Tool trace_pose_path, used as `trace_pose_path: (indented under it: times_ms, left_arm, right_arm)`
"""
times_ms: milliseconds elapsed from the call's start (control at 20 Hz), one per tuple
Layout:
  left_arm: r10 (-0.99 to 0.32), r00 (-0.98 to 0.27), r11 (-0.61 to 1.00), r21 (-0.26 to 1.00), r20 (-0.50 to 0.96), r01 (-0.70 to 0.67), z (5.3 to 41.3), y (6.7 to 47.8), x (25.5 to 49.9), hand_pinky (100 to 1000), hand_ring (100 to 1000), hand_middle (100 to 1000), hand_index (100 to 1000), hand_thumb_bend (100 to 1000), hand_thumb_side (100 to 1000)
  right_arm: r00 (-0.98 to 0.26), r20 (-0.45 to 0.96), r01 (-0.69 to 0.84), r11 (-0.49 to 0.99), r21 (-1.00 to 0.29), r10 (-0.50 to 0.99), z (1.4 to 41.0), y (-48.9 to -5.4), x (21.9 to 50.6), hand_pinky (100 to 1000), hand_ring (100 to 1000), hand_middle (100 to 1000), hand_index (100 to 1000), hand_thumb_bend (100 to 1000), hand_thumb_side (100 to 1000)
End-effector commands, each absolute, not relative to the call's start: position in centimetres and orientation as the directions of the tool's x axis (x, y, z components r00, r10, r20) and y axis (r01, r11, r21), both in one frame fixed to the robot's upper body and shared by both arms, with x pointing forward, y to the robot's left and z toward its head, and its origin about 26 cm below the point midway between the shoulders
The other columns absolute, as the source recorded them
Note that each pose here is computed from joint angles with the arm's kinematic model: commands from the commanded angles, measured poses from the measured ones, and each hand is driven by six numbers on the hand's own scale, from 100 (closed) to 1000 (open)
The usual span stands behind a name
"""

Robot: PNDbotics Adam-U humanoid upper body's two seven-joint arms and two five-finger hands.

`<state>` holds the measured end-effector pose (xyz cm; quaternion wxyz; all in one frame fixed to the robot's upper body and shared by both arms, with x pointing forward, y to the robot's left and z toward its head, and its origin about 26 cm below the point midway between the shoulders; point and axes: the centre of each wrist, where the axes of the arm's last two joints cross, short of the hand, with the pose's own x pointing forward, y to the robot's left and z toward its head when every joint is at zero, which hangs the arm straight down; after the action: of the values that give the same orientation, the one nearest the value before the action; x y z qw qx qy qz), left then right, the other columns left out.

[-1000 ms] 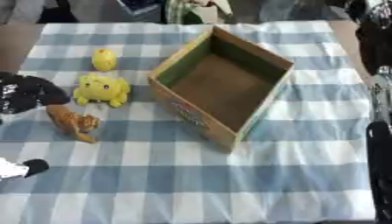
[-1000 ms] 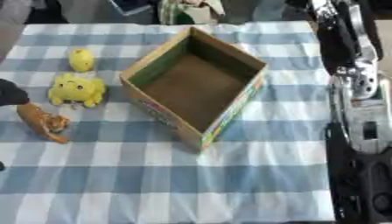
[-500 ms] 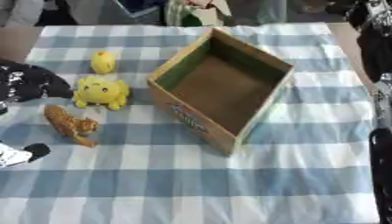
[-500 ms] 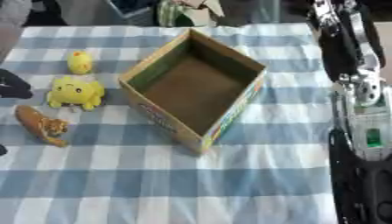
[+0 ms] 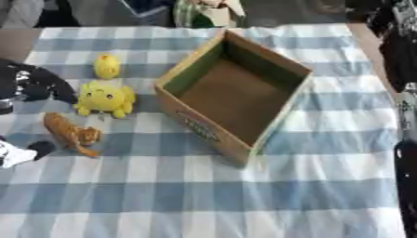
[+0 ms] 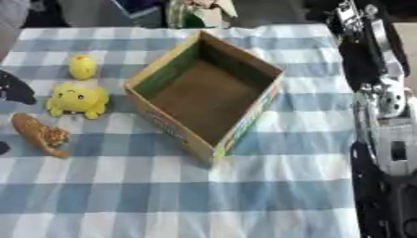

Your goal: Pick up objects on the table and place them in the box.

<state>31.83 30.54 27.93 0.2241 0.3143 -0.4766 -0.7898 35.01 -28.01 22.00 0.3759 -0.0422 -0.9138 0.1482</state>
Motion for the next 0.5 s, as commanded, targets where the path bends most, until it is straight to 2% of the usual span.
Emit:
trace_pose_path:
  times_ms: [50,500]
  left_arm:
    - [-0.661,-0.69,-0.475,0.876,-0.294,0.081,28.4,31.1,32.4,737,883,835,902,275,481]
    - [-0.696,-0.652,-0.51,0.846,-0.301,0.154,27.2,31.9,34.5,738,882,835,896,291,491]
  right_arm:
    - [-0.731,0.655,-0.031,0.949,-0.313,0.192,22.9,-28.2,35.0,800,793,495,841,100,768]
    - [-0.734,0.653,-0.037,0.949,-0.313,0.187,23.1,-28.2,35.1,803,797,492,841,100,782]
